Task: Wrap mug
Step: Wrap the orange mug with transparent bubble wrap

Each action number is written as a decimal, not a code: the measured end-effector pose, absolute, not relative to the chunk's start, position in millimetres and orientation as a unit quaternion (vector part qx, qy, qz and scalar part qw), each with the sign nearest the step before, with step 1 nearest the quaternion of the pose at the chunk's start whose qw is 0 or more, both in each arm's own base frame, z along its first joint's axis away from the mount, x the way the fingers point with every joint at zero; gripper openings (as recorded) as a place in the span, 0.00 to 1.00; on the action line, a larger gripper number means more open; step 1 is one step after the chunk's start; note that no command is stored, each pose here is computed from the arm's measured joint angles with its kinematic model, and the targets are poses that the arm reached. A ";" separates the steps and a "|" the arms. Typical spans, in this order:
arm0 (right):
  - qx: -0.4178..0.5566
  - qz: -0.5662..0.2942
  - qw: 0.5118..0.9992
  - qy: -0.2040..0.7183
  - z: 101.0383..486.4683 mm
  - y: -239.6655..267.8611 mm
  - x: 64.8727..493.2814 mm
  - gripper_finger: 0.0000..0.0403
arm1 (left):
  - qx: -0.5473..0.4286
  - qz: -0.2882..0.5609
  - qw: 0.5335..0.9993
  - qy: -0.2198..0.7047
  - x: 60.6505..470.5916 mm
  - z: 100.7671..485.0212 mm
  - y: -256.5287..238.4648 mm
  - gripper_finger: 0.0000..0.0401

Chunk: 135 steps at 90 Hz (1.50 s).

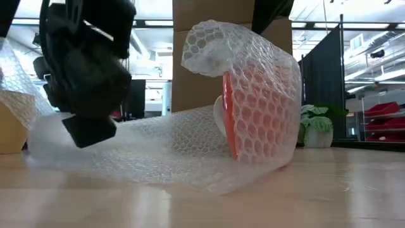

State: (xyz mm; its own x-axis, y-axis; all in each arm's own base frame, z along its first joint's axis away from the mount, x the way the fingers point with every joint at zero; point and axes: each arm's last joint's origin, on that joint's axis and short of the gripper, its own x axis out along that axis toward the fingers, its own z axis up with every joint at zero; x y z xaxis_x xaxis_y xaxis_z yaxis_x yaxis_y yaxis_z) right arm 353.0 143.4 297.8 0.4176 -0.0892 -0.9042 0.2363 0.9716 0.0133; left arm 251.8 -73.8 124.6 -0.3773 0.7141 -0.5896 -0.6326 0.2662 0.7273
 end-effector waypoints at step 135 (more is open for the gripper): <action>0.021 -0.161 0.829 0.536 192.0 161.1 321.9 0.00 | -0.031 0.473 0.866 0.157 199.0 173.6 -187.3 0.00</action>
